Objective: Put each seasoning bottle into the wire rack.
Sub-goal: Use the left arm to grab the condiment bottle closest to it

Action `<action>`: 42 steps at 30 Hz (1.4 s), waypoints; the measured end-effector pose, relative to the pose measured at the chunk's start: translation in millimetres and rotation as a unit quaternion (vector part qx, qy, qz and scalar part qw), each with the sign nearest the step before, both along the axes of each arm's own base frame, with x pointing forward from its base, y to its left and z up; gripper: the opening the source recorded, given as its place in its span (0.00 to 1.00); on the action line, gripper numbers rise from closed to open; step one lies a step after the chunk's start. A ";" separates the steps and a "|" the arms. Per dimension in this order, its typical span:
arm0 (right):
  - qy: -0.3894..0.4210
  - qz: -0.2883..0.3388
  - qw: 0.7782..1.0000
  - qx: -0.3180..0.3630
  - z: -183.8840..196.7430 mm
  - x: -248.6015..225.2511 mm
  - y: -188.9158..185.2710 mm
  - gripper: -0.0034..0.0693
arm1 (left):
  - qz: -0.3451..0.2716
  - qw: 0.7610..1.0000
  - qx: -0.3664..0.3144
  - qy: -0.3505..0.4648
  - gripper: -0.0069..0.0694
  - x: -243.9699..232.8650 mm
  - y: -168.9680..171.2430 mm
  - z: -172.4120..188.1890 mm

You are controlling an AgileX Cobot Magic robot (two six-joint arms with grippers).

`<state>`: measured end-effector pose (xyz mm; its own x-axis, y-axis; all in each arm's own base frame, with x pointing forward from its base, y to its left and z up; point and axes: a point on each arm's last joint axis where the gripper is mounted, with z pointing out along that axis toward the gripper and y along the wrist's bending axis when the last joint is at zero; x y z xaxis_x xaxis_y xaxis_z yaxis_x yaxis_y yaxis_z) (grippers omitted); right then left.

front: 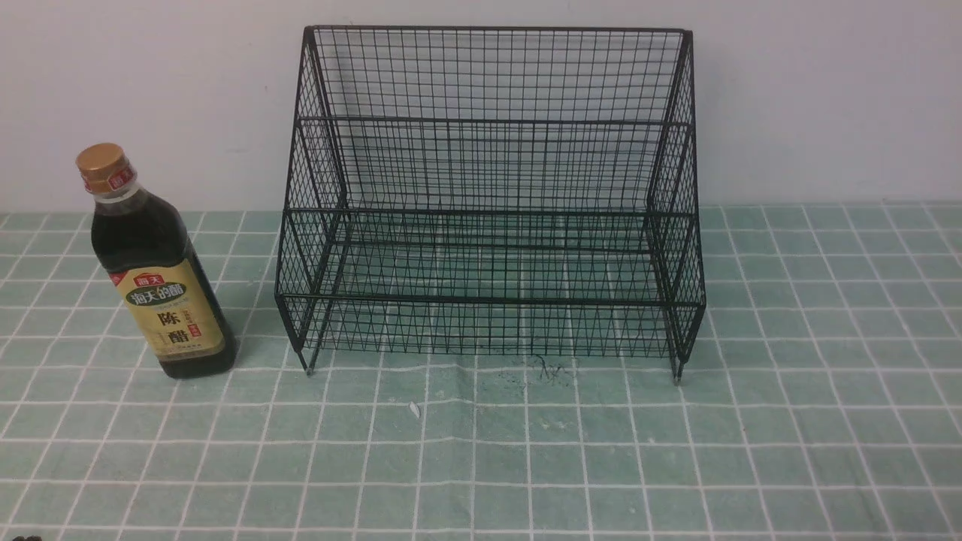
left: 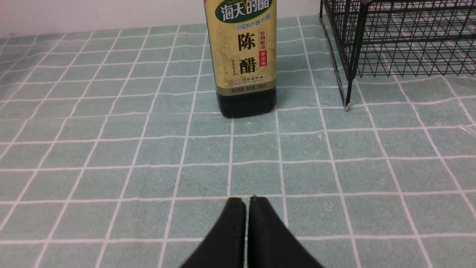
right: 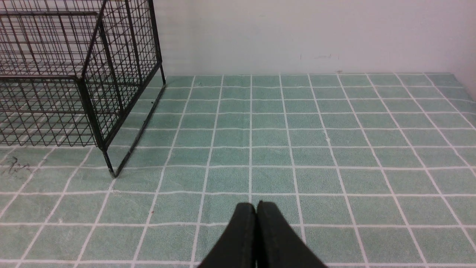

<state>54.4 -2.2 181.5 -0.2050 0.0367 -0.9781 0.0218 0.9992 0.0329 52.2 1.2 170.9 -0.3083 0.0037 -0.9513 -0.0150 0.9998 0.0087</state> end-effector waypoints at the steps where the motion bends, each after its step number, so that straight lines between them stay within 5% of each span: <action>1: 0.000 0.000 1.000 0.000 0.0 0.0 0.0 0.03 | 0.000 1.000 0.000 0.000 0.08 0.0 0.0 0.0; 32: 0.000 0.000 1.000 0.001 0.0 0.0 0.0 0.03 | 0.001 1.000 0.011 -0.012 0.08 0.8 0.8 1.2; 42: 0.000 0.000 1.000 0.001 0.0 0.0 0.0 0.03 | 0.028 0.952 -0.256 -0.165 0.08 4.6 -1.7 29.0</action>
